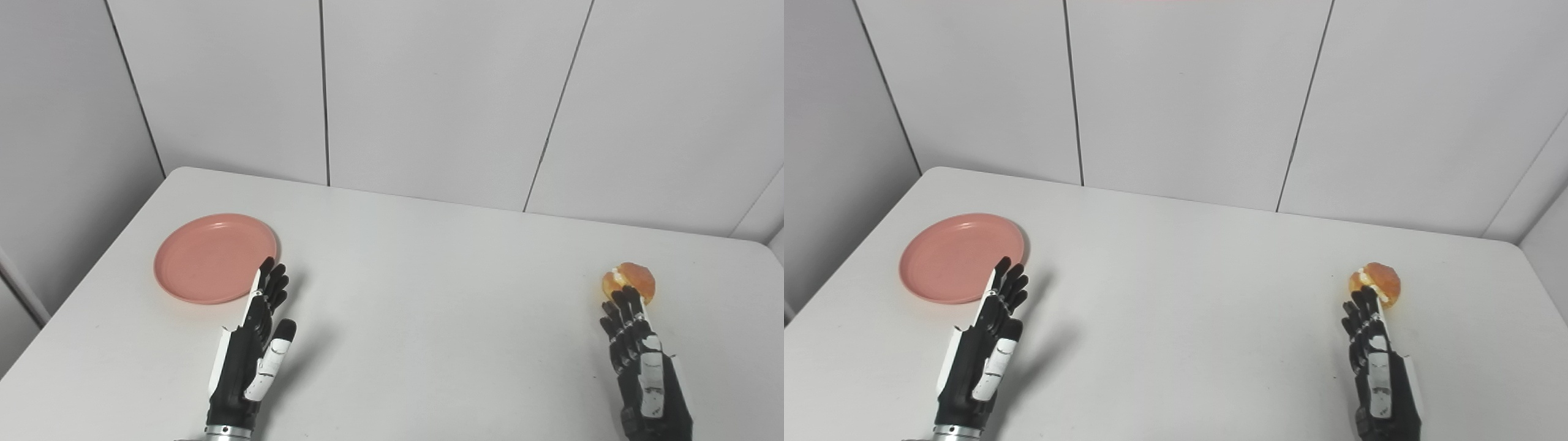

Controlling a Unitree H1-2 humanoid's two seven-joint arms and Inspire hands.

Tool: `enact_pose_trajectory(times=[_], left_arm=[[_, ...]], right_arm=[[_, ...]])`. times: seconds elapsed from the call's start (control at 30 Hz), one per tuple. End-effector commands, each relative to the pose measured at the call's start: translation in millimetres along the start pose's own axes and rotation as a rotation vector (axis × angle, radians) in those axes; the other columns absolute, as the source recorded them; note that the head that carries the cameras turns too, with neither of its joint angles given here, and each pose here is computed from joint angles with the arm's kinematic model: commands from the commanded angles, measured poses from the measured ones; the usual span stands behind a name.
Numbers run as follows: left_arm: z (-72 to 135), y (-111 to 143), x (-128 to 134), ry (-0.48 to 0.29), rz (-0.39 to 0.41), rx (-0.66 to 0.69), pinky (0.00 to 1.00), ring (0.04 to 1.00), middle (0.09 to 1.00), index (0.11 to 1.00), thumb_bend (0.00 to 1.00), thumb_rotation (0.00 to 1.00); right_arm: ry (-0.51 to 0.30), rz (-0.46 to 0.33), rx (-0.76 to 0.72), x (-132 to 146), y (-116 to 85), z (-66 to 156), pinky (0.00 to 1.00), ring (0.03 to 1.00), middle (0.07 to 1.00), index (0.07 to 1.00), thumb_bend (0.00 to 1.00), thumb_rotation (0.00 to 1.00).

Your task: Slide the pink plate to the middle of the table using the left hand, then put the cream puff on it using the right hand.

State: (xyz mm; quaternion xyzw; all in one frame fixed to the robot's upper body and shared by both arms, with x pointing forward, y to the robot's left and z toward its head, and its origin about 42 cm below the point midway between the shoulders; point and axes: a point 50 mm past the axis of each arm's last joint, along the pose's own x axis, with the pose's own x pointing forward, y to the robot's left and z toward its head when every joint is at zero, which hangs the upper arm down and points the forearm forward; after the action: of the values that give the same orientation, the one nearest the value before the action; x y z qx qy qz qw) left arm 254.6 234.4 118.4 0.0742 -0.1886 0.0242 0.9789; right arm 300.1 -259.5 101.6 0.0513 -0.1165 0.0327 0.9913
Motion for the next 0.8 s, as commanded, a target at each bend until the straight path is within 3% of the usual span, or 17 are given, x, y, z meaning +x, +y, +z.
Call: enact_pose_trajectory(times=[0.0, 0.77], left_arm=[[-39.4, -39.9, -13.6, 0.150, -0.016, -0.076, 0.94, 0.948, 0.968, 0.985, 0.64, 0.85], [-50.0, -41.7, -13.3, 0.153, -0.025, -0.064, 0.92, 0.934, 0.960, 0.968, 0.65, 0.85]], right_arm=[[0.104, -0.032, 0.015, -37.1, -10.2, -36.7, 1.00, 0.987, 0.989, 0.993, 0.81, 1.00], [0.123, -0.028, 0.016, -35.1, -13.0, -45.8, 1.00, 0.986, 0.991, 0.990, 0.81, 1.00]])
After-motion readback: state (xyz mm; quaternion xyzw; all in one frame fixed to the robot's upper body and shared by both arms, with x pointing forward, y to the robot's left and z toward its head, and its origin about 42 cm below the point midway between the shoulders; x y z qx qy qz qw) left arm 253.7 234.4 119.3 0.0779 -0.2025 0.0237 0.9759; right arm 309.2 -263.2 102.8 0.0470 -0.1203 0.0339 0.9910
